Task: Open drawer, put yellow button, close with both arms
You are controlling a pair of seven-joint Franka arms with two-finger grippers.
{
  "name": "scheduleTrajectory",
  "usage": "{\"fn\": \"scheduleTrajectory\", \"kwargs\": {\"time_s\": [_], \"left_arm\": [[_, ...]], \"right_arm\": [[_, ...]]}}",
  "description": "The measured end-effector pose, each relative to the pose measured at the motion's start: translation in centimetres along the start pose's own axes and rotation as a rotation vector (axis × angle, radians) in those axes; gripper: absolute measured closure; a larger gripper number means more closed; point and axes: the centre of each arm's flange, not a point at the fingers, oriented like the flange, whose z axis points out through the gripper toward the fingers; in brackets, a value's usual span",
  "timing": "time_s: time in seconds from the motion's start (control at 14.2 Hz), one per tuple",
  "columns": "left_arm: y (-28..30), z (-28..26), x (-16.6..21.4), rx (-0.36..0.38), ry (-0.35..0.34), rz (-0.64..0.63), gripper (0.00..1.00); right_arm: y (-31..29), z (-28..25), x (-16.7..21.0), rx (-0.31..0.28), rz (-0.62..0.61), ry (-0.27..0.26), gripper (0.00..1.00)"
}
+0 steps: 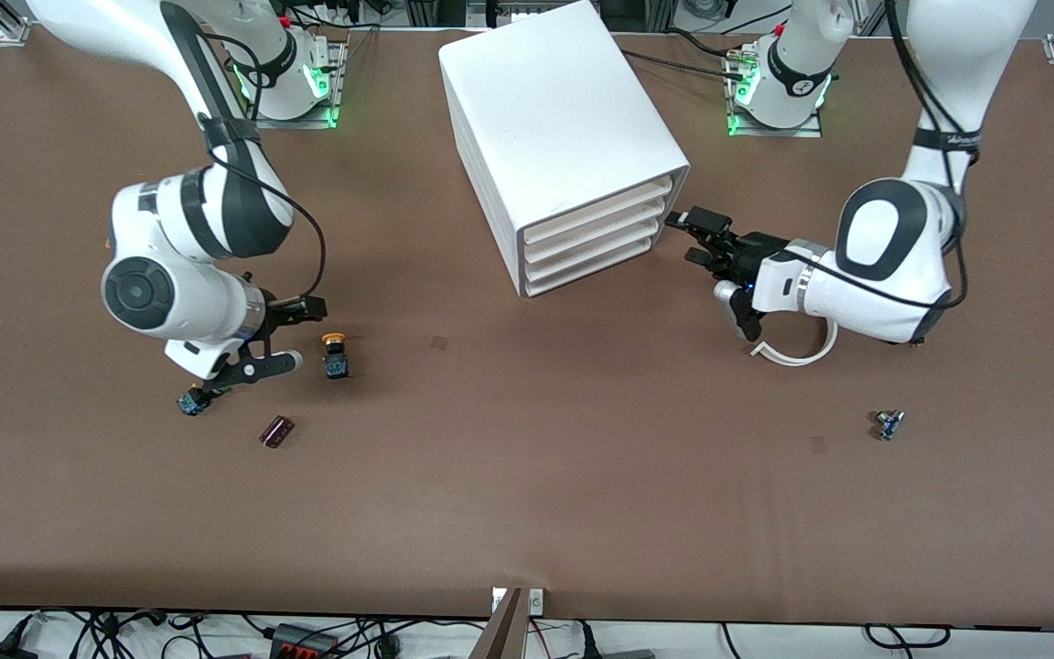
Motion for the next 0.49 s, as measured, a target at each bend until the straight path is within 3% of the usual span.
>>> {"fn": "scheduleTrajectory", "kwargs": {"time_s": [0.07,0.14,0.35,0.49], "left_arm": [[-0.9,1.0,-0.3,-0.045,0.012,0.017,0.03],[-1.7,1.8,-0.6,-0.08,0.02,0.032,0.11],[-2.7,4.0,-1.5,-0.165,0.022,0.038,0.43],[-2.7,4.9,-2.1,-0.211,0.001,0.029,0.49]], "right_arm": [[-0.2,1.1,0.4,-0.002,-0.003,-0.004,0.0],[-0.2,2.2,0.8,-0.003,-0.003,-0.006,0.0],[-0.4,5.4,2.1,-0.009,-0.006,0.004,0.0],[-1.0,7.5,2.8,-0.013,-0.014,0.005,0.0]]}}
